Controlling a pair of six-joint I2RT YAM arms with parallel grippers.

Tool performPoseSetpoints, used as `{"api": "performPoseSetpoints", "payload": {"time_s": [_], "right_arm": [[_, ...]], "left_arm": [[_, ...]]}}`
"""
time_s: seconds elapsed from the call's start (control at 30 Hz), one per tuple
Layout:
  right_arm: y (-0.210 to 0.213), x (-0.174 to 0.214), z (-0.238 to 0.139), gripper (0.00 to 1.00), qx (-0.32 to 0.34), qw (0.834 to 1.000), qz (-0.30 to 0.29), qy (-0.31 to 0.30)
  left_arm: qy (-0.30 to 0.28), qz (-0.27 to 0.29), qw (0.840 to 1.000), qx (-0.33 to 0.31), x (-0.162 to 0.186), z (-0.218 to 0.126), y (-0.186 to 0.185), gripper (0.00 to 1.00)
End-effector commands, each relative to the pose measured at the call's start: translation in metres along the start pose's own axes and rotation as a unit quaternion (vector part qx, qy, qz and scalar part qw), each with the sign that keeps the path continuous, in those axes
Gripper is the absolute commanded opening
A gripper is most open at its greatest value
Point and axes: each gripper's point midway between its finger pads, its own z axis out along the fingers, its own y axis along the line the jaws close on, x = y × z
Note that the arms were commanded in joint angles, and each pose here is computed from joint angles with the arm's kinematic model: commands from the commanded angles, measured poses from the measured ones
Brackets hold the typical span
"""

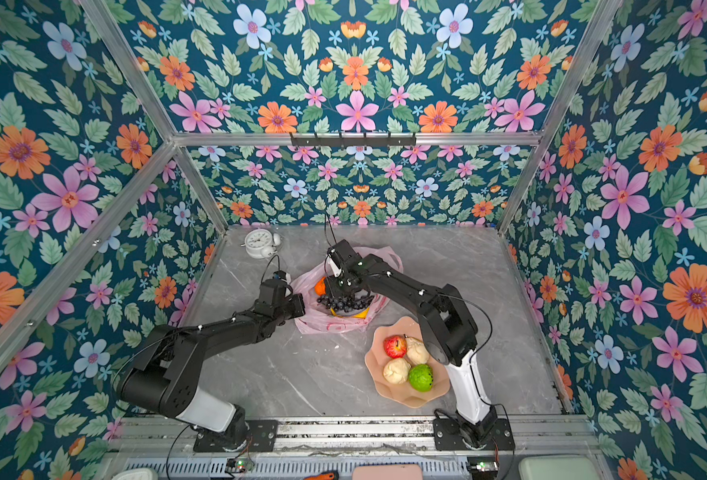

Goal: Take the fake fruits out of the plastic bag
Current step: 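Open the right gripper and reach it into the bag toward the oranges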

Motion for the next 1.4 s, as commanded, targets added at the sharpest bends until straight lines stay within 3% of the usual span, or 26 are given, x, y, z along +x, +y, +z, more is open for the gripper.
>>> {"api": "performPoseSetpoints", "payload": {"time_s": [0.0,0.23,0.47,0.8,1.03,1.37], "right_arm": [[0.003,-0.013,0.01,0.64,-0.002,0.998,-0.058,-0.018],[0.008,-0.026,0.034,0.73,-0.005,0.995,-0.098,-0.032],[-0.005,-0.037,0.054,0.8,0.033,0.993,-0.102,-0.044],[-0.009,-0.043,0.083,0.83,0.043,0.993,-0.096,-0.046],[-0.018,-0.044,0.095,0.74,0.066,0.993,-0.087,-0.033],[-0.016,-0.043,0.08,0.58,0.065,0.994,-0.078,-0.038]], "left_arm": [[-0.008,-0.008,1.0,0.015,-0.005,-0.001,-0.003,0.02],[-0.011,-0.01,1.0,0.019,-0.006,-0.002,-0.004,0.02],[-0.013,-0.009,1.0,0.02,-0.007,-0.003,-0.004,0.02],[-0.01,-0.011,1.0,0.026,-0.006,-0.002,-0.005,0.02],[-0.007,-0.012,1.0,0.027,-0.004,-0.001,-0.005,0.02],[-0.008,-0.012,1.0,0.019,-0.005,-0.001,-0.003,0.02]]}}
